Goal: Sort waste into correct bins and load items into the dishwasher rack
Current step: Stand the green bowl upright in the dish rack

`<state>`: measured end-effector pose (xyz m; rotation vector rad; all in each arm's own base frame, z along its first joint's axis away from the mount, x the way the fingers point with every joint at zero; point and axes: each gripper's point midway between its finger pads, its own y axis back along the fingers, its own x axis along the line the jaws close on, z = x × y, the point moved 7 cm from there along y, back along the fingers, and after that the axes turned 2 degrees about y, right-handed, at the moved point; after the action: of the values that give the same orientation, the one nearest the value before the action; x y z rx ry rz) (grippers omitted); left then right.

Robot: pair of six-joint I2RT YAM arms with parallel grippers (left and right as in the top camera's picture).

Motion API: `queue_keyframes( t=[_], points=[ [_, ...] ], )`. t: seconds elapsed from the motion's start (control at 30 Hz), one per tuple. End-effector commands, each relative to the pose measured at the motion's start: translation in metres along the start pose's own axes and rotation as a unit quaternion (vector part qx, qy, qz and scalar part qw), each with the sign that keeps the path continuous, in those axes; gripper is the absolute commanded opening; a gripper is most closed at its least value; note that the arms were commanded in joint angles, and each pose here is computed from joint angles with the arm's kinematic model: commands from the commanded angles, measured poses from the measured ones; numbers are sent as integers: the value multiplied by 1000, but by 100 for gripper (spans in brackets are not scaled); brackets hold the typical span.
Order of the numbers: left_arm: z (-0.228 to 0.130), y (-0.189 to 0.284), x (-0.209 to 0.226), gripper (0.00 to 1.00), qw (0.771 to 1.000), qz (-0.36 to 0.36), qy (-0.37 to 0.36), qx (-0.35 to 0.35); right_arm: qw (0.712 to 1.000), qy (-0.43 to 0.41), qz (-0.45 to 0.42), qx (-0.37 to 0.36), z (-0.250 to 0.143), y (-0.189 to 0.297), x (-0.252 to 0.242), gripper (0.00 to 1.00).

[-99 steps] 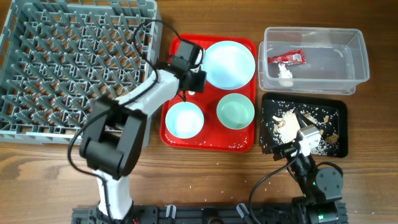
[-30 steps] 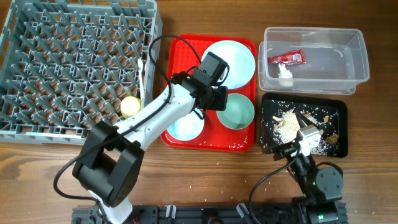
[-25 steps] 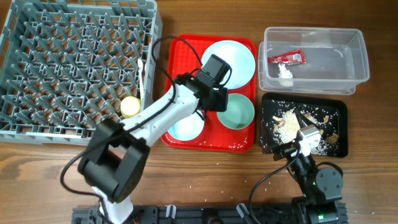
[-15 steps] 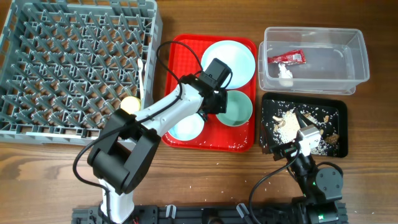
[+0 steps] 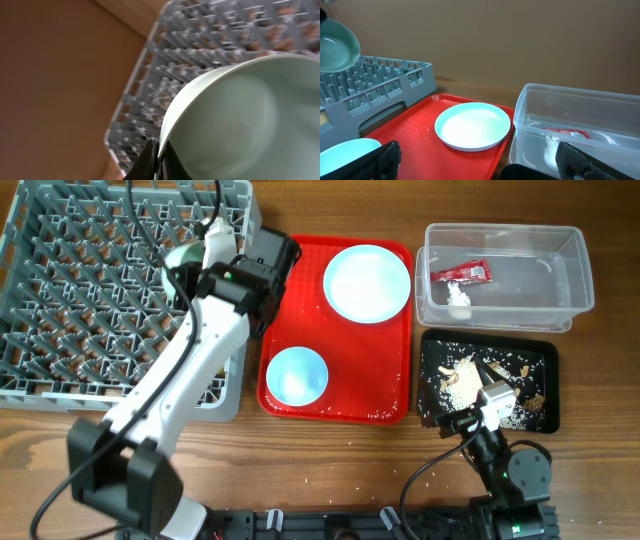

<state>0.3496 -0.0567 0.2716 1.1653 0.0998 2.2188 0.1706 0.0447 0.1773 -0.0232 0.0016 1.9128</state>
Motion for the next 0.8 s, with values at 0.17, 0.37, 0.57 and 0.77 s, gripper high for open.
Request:
queue_keyframes(
  t=[0.17,0.37,0.57,0.77],
  points=[
    [-7,-56,-29,4,990,135,-44,13,1000,10,5,-5,1,0,1,100],
    [-15,-63,-64,4,993,99,-54,22,1000,9,5,-5,1,0,1,100],
    [-22,-54,-85,5,997,17,-55,44,1000,10,5,-5,1,0,1,100],
    [-25,-36,-90,49,996,3,-86,38,1000,10,5,-5,1,0,1,100]
  ],
)
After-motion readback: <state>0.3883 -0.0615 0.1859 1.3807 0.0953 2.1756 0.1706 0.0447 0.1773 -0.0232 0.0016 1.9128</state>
